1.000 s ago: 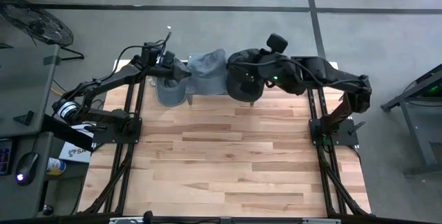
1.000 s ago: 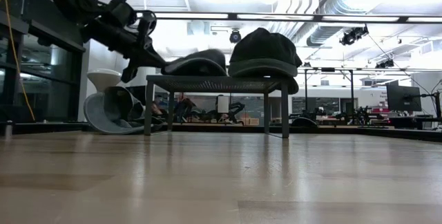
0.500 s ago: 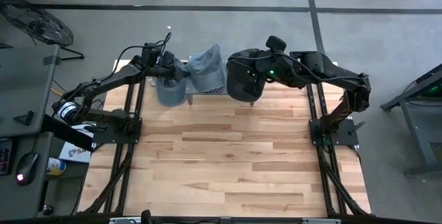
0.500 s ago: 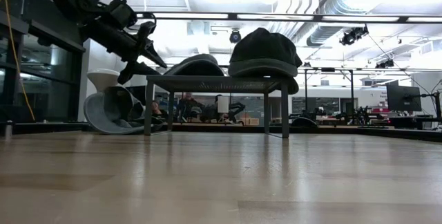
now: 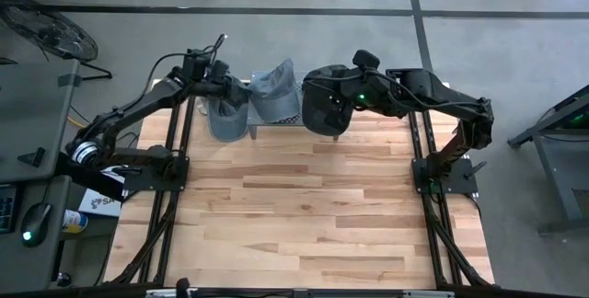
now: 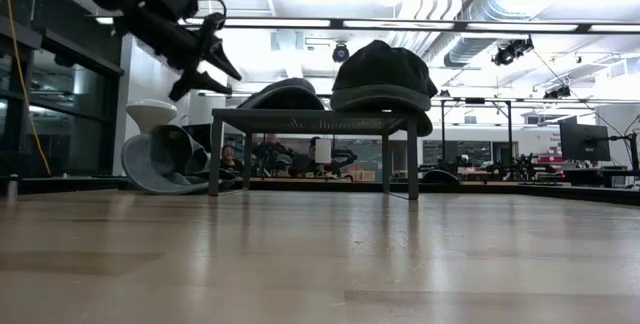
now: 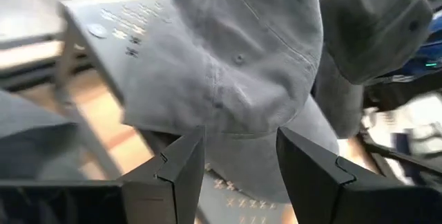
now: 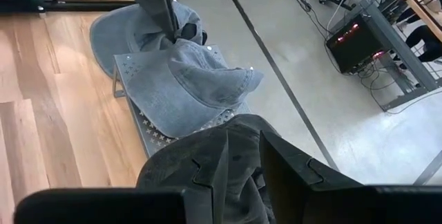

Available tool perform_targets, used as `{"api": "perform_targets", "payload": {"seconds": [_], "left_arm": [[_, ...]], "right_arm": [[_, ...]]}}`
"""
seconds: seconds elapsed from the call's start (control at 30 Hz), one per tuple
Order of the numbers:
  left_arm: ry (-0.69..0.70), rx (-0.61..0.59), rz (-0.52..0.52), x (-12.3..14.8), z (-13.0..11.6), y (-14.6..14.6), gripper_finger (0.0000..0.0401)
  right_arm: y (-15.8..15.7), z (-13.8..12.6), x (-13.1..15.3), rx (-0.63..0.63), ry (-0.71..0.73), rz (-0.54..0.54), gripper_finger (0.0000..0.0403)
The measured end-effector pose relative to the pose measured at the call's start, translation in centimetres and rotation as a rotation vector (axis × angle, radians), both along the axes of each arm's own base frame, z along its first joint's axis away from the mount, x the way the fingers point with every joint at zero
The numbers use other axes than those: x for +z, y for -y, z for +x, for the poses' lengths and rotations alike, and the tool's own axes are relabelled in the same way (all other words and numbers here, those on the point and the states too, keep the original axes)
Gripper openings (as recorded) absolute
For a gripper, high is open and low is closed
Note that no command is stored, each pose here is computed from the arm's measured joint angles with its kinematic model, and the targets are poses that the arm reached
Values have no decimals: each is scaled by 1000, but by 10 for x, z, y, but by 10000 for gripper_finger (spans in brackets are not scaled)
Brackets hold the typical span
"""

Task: Pick & Place hat
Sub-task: Stack the gray cap on top of the other gray cap on the shelf

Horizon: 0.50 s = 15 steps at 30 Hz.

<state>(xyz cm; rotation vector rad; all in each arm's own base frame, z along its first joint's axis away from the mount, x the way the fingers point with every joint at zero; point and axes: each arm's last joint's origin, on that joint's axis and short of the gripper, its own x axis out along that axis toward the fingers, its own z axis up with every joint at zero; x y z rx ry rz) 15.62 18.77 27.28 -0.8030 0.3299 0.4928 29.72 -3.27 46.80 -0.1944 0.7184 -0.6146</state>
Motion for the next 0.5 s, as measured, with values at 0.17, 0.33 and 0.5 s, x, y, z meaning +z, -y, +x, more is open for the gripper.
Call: {"api": "perform_targets", "payload": {"seconds": [0.17, 0.33, 0.5], "left_arm": [[-130, 30, 19, 17, -12, 12, 174], [-214, 63, 13, 25, -27, 30, 175], [-354, 171, -1, 27, -47, 50, 175]], "right_arm": [[0, 0, 0, -7, 0, 6, 78], [0, -3, -3, -32, -12, 32, 78], [0, -3, -4, -57, 5, 59, 78]]}}
